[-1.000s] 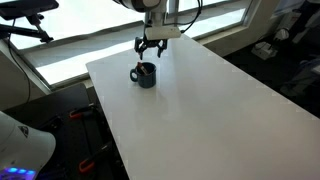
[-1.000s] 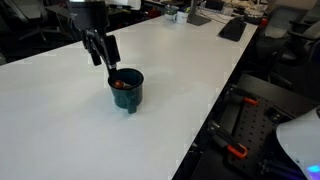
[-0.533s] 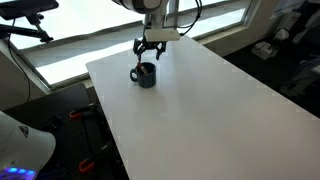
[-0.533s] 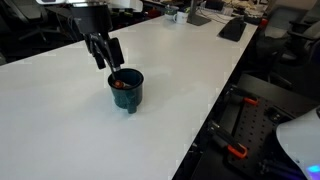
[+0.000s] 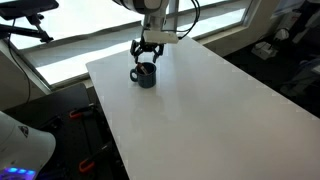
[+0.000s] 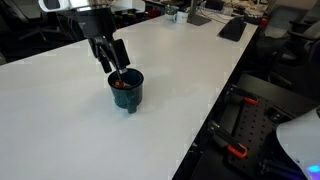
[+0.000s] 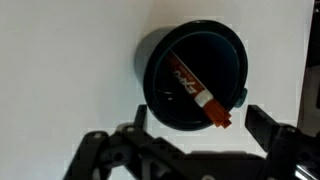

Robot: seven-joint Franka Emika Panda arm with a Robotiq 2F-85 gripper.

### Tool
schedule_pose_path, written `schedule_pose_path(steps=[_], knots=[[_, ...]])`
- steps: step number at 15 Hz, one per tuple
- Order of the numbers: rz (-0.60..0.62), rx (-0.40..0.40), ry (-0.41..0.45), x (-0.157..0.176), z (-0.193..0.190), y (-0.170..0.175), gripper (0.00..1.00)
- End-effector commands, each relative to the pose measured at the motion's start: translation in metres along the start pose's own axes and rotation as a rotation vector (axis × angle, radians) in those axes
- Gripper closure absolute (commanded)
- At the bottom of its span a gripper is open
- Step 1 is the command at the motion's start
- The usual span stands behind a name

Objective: Remove the marker from the cup

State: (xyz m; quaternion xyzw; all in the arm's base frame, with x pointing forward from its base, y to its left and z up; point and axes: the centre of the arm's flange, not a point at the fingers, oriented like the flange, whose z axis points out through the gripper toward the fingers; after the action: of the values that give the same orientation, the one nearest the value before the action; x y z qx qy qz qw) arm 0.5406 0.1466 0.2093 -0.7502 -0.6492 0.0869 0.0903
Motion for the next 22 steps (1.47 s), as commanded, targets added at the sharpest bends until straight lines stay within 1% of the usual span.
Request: schedule_pose_path(steps=[1, 2, 3, 4, 6, 7, 8, 9, 10, 11, 13, 14, 15, 19, 21, 22], knots=[[0.001, 0.017, -0.020, 0.004, -0.005, 0.002, 0.00], [0.001, 0.016, -0.021, 0.005, -0.005, 0.002, 0.15], [0.000, 0.014, -0.021, 0.005, -0.006, 0.002, 0.26], [-0.001, 0.012, -0.022, 0.005, -0.007, 0.001, 0.32], [-0.002, 0.006, -0.020, 0.006, -0.009, 0.002, 0.49], [-0.003, 0.006, -0.020, 0.007, -0.010, 0.001, 0.53], [-0.003, 0.008, -0.022, 0.008, -0.012, 0.001, 0.43], [-0.004, 0.007, -0.023, 0.009, -0.013, 0.001, 0.21], [-0.006, 0.005, -0.023, 0.010, -0.014, 0.000, 0.27], [-0.005, 0.001, -0.026, 0.010, -0.014, -0.001, 0.27], [-0.007, 0.001, -0.028, 0.011, -0.014, -0.002, 0.15], [-0.008, 0.002, -0.028, 0.010, -0.015, -0.002, 0.06], [-0.006, 0.002, -0.030, 0.010, -0.015, -0.003, 0.01], [0.038, 0.010, -0.063, 0.006, -0.017, -0.008, 0.00], [0.056, -0.003, -0.065, 0.004, -0.021, -0.010, 0.00], [0.065, -0.022, -0.064, 0.003, -0.025, -0.011, 0.00]])
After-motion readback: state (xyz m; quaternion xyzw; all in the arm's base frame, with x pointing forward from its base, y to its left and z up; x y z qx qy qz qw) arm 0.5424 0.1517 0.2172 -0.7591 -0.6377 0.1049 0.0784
